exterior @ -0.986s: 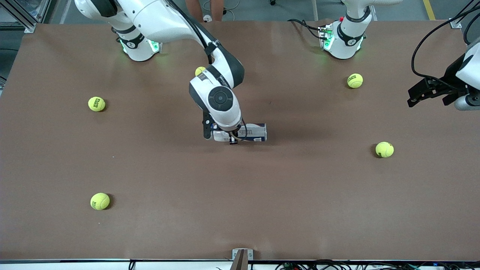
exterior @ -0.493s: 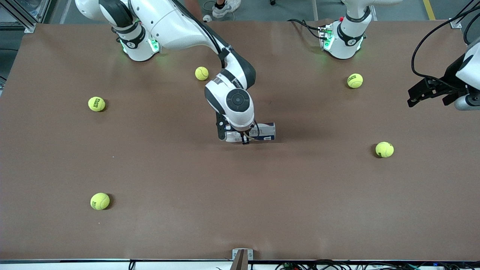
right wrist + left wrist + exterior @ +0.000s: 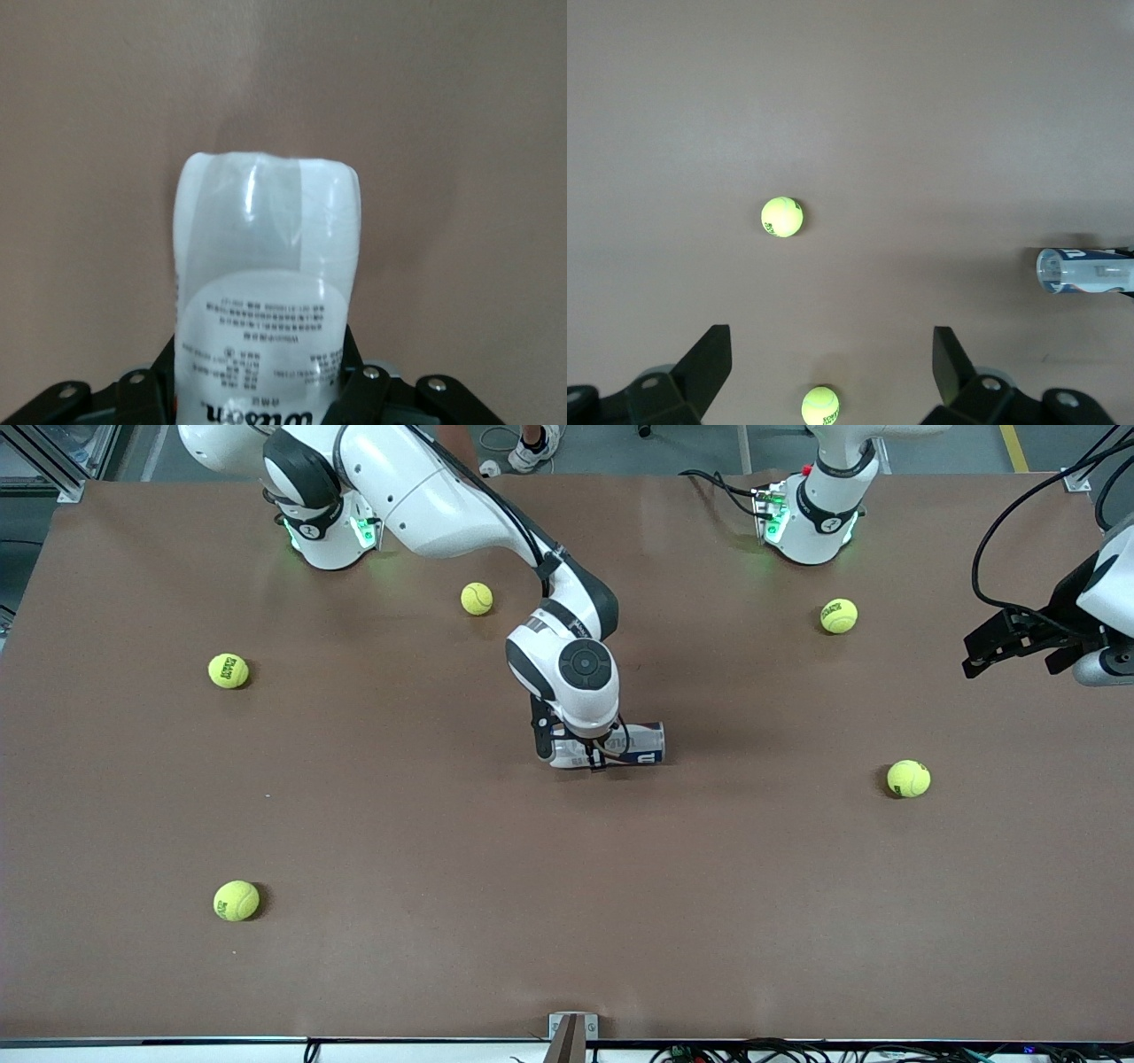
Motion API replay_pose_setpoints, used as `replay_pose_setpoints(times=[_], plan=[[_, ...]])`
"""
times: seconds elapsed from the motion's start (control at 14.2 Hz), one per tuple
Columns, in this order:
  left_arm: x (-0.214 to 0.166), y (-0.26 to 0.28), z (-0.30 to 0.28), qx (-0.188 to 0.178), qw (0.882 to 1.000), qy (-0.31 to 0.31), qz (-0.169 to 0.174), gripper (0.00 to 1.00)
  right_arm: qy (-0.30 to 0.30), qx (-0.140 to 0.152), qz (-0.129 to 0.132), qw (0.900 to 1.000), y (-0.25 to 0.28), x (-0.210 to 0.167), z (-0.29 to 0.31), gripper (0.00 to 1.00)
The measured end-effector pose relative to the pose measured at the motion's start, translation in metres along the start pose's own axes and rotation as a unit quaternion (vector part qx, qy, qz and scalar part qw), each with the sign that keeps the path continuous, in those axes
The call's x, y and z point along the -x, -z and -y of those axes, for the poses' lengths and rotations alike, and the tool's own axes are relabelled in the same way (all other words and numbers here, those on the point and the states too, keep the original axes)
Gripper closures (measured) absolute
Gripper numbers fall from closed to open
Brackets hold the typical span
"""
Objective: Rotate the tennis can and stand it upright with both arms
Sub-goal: 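Lift and carry the can with the right gripper toward the table middle, then reach the left gripper toward the can held by the right gripper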
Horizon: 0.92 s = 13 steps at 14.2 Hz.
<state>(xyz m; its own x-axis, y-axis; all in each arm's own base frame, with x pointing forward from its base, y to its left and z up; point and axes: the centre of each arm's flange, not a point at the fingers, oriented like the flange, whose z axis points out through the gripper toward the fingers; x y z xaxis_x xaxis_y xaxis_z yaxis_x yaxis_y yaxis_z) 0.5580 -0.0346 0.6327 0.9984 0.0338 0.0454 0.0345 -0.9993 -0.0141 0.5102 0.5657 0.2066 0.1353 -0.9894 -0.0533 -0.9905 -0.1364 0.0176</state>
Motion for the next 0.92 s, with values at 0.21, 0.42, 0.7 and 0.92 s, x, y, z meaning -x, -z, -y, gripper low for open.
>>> replay_pose_setpoints(times=[0.21, 0.42, 0.7, 0.92], plan=[[0.000, 0.000, 0.000, 0.000, 1.000, 0.000, 0.000, 0.00, 0.004, -0.006, -0.003, 1.000, 0.000, 0.006, -0.001, 0.31], [0.000, 0.000, 0.000, 0.000, 1.000, -0.001, 0.000, 0.00, 0.005, -0.006, -0.003, 1.000, -0.005, 0.008, -0.001, 0.16], [0.000, -0.003, -0.005, 0.000, 1.000, -0.005, 0.003, 0.00, 0.006, -0.005, -0.006, 1.000, -0.010, 0.008, -0.002, 0.00], [-0.005, -0.021, -0.017, -0.001, 1.000, -0.014, 0.020, 0.00, 0.007, -0.009, -0.002, 1.000, -0.006, 0.010, 0.000, 0.00]])
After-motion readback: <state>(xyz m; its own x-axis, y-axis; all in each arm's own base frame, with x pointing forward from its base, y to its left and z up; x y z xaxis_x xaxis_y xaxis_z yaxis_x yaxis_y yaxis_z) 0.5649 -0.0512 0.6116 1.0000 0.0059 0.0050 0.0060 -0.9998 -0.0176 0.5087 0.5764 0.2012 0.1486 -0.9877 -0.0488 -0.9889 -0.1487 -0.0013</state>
